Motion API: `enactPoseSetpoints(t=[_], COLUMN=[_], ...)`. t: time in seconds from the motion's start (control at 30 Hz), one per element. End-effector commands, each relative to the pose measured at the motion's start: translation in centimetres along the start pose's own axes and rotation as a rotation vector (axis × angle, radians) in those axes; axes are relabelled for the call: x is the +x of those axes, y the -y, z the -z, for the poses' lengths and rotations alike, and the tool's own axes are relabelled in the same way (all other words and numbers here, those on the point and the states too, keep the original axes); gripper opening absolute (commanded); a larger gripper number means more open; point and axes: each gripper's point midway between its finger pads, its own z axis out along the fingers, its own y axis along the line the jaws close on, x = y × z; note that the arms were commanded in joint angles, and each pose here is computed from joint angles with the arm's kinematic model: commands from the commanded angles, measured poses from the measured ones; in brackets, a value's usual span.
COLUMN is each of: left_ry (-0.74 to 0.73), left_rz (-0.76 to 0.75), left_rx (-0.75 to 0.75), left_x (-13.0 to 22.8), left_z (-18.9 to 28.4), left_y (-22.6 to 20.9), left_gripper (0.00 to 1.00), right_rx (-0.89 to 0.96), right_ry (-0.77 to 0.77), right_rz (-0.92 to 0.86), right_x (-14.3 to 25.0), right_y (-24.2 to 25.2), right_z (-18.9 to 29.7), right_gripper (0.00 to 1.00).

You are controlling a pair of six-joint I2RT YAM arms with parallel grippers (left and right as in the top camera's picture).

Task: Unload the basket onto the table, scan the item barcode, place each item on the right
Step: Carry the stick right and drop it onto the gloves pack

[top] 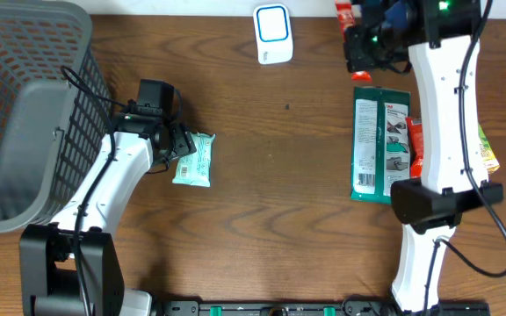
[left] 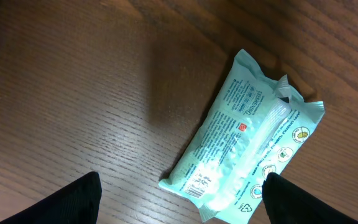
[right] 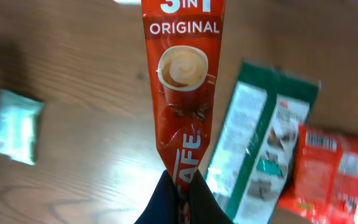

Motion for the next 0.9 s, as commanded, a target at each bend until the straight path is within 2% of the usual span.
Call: enactPoseSetpoints(t=[0.0,0.37,0.73,0.87], left_ry=[0.034,0.033,0.033,0.034], left_rz=[0.003,0.003,0.003,0.002], left_rx=[0.005,0.005,0.005,0.005], left_x=[-1.1,-1.1,-1.1,-1.1], left_z=[0.7,0.7,0.7,0.7], left_y=[0.2,0.2,0.2,0.2], left_gripper=[0.84,0.84,0.84,0.84], right_rx=[0.041,0.202,0.213,0.206], right_ry=[-0.160,-0.561,-0.611,-0.610], right_rz=[-0.108,-0.234,-0.331,-0.312], right_x=[2.2,12.0,15.3,15.9], right_y=[3.0,11.1,14.9,15.2], right_z=[-4.4,-10.5,-13.9,-15.2], right_gripper=[0.01,0.01,0.01,0.09])
